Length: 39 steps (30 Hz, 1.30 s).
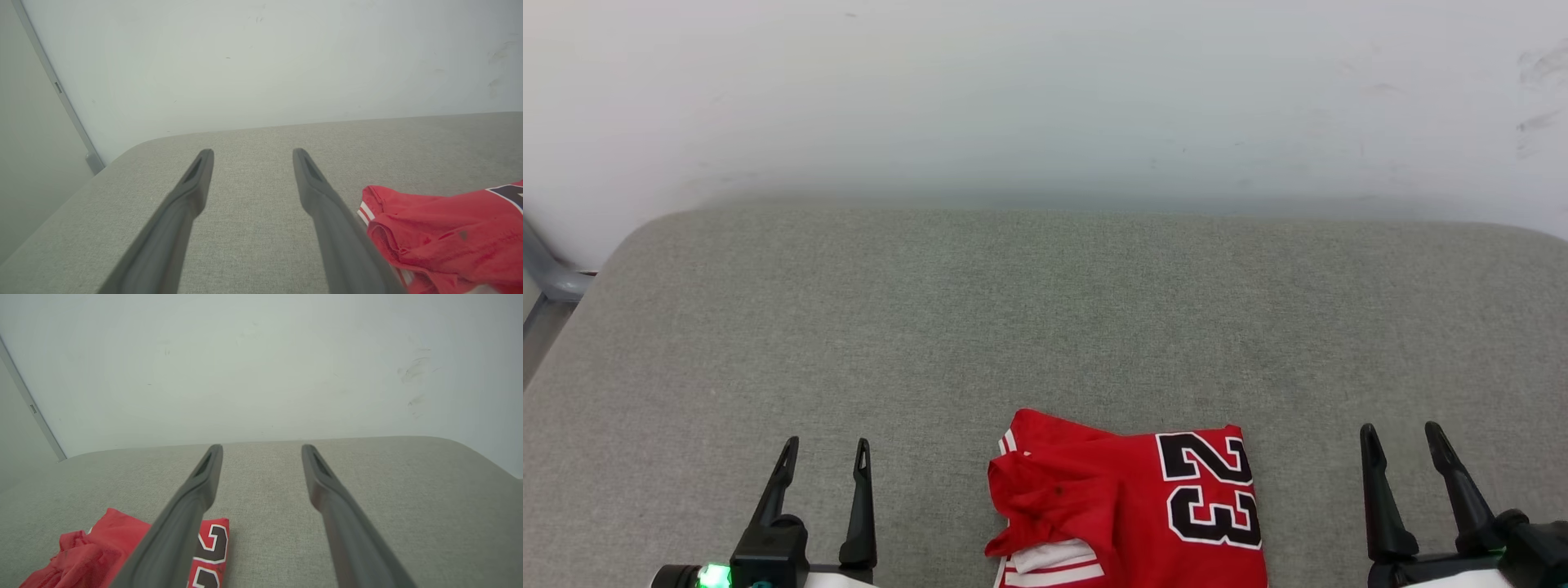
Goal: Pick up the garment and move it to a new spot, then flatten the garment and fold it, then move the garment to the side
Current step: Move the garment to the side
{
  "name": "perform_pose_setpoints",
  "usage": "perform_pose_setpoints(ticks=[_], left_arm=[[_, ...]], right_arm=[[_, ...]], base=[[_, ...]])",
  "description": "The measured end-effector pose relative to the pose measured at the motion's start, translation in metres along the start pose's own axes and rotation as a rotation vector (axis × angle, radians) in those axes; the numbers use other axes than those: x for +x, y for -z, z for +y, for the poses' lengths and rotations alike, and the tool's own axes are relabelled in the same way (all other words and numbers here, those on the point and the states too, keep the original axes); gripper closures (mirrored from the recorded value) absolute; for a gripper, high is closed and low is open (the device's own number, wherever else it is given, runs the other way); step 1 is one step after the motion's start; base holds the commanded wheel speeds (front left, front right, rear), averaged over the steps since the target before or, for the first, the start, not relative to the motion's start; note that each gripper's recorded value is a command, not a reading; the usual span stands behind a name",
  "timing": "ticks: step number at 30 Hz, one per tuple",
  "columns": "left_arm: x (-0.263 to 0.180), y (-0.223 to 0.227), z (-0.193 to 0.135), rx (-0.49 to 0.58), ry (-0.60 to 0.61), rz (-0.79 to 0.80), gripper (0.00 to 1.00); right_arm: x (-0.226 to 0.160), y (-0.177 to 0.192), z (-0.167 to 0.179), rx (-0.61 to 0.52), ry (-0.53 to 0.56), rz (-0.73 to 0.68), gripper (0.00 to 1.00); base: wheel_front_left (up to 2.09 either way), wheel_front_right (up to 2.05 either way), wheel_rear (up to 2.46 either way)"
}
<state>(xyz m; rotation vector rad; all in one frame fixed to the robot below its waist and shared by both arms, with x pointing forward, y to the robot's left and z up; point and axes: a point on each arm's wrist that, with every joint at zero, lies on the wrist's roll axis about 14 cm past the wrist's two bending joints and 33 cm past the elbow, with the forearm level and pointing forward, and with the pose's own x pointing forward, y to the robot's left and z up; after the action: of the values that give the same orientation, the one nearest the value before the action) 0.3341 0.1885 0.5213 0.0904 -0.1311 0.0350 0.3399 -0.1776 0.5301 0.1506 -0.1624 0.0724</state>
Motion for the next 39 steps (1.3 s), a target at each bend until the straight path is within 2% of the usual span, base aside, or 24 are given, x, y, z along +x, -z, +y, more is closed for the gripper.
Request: perform_pose_setpoints(ticks=[4,8,13,16,19,20,21,28,33,39], left_arm=[[-0.001,0.000,0.001,0.000,-0.004,0.002,0.00],[-0.002,0.001,0.002,-0.002,-0.009,0.003,0.00],[-0.003,0.000,0.006,0.000,-0.026,0.002,0.00],[-0.005,0.002,0.007,0.000,-0.032,0.010,0.00],[-0.005,0.005,0.009,0.000,-0.041,0.019,0.00],[-0.005,0.006,0.009,0.000,-0.043,0.022,0.00],[-0.003,0.007,0.009,-0.001,-0.047,0.027,0.00],[0.003,0.011,0.008,-0.005,-0.051,0.037,0.00],[0.009,0.015,0.010,-0.005,-0.058,0.048,0.00],[0.014,0.020,0.014,-0.007,-0.073,0.065,0.00]], right_arm=[[0.010,-0.007,0.006,-0.020,-0.022,-0.026,0.00],[0.035,-0.029,0.012,-0.066,-0.076,-0.087,0.00],[0.069,-0.052,0.031,-0.115,-0.188,-0.062,0.00],[0.081,-0.050,0.048,-0.122,-0.267,0.028,0.00],[0.085,-0.034,0.061,-0.124,-0.335,0.184,0.00],[0.084,-0.024,0.064,-0.136,-0.355,0.251,0.00],[0.075,0.005,0.068,-0.183,-0.413,0.432,0.00],[0.042,0.072,0.061,-0.223,-0.472,0.814,0.00],[0.025,0.106,0.057,-0.205,-0.489,0.982,0.00],[0.013,0.140,0.054,-0.182,-0.491,1.103,0.00]], base=[[0.00,0.00,0.00],[0.00,0.00,0.00],[0.00,0.00,0.00],[0.00,0.00,0.00],[0.00,0.00,0.00],[0.00,0.00,0.00],[0.00,0.00,0.00],[0.00,0.00,0.00],[0.00,0.00,0.00],[0.00,0.00,0.00]])
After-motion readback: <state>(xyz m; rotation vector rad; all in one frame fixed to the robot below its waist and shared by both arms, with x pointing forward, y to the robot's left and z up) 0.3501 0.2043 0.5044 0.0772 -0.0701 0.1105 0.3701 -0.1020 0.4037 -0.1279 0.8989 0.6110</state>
